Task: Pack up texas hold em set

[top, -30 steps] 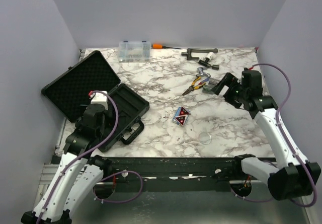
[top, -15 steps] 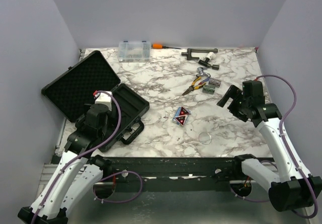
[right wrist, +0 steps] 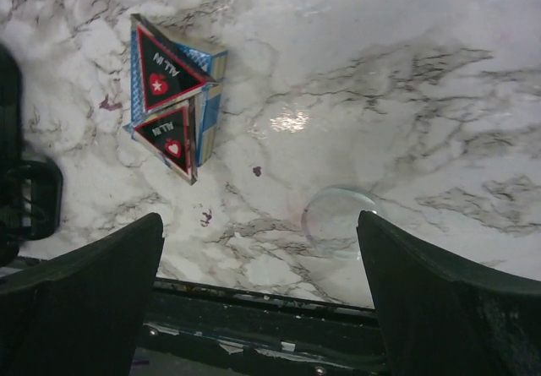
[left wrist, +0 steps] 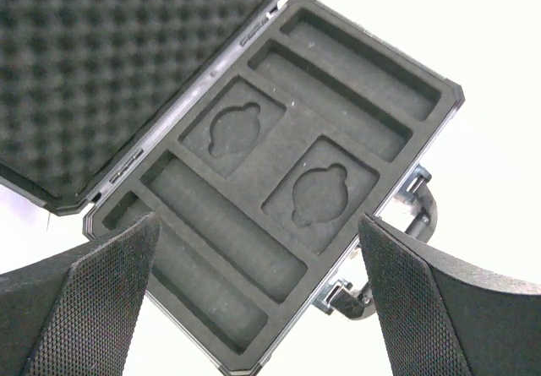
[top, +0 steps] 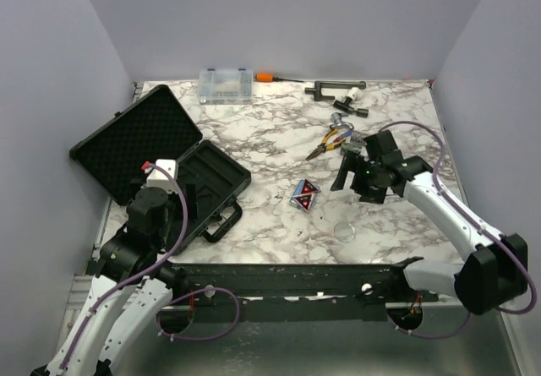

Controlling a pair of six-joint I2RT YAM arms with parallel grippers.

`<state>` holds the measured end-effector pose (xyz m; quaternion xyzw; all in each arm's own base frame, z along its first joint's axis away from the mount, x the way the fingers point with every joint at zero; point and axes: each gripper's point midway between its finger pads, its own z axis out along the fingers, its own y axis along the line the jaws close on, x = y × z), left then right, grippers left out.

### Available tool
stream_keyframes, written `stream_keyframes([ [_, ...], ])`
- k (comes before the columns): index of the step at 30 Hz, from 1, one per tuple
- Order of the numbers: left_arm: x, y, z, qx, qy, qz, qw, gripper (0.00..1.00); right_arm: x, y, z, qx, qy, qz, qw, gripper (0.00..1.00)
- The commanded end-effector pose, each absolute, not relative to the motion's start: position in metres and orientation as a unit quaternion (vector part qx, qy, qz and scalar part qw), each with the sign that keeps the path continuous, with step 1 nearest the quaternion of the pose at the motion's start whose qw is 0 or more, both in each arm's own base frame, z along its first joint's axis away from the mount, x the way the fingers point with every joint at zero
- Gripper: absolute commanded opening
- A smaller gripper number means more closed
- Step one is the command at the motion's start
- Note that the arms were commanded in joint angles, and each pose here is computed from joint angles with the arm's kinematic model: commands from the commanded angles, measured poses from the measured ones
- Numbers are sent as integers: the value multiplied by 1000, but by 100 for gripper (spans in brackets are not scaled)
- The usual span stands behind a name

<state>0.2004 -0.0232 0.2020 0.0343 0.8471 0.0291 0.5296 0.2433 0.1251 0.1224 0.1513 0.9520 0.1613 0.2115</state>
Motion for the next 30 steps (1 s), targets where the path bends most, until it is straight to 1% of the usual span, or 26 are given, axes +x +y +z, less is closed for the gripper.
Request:
stream_keyframes([
  [1, 195, -19, 212, 21, 829, 19, 559, 99, 263, 160, 129, 109, 954, 165, 226, 100],
  [6, 194, -19, 214, 20, 826, 17, 563, 99, 269, 194, 123, 74, 958, 162, 223, 100],
  [10, 193, -18, 215, 18, 824, 17, 565, 99, 272, 209, 114, 61, 964, 133, 223, 100],
  [13, 193, -18, 215, 18, 824, 17, 566, 99, 276, 212, 110, 59, 966, 119, 223, 100],
  [19, 193, -18, 213, 19, 826, 17, 564, 99, 296, 212, 120, 50, 962, 97, 249, 100],
  [26, 194, -19, 213, 20, 827, 18, 561, 99, 298, 218, 92, 39, 973, 78, 215, 100],
  [30, 193, -18, 213, 19, 826, 18, 564, 99, 301, 221, 81, 35, 975, 69, 209, 95],
])
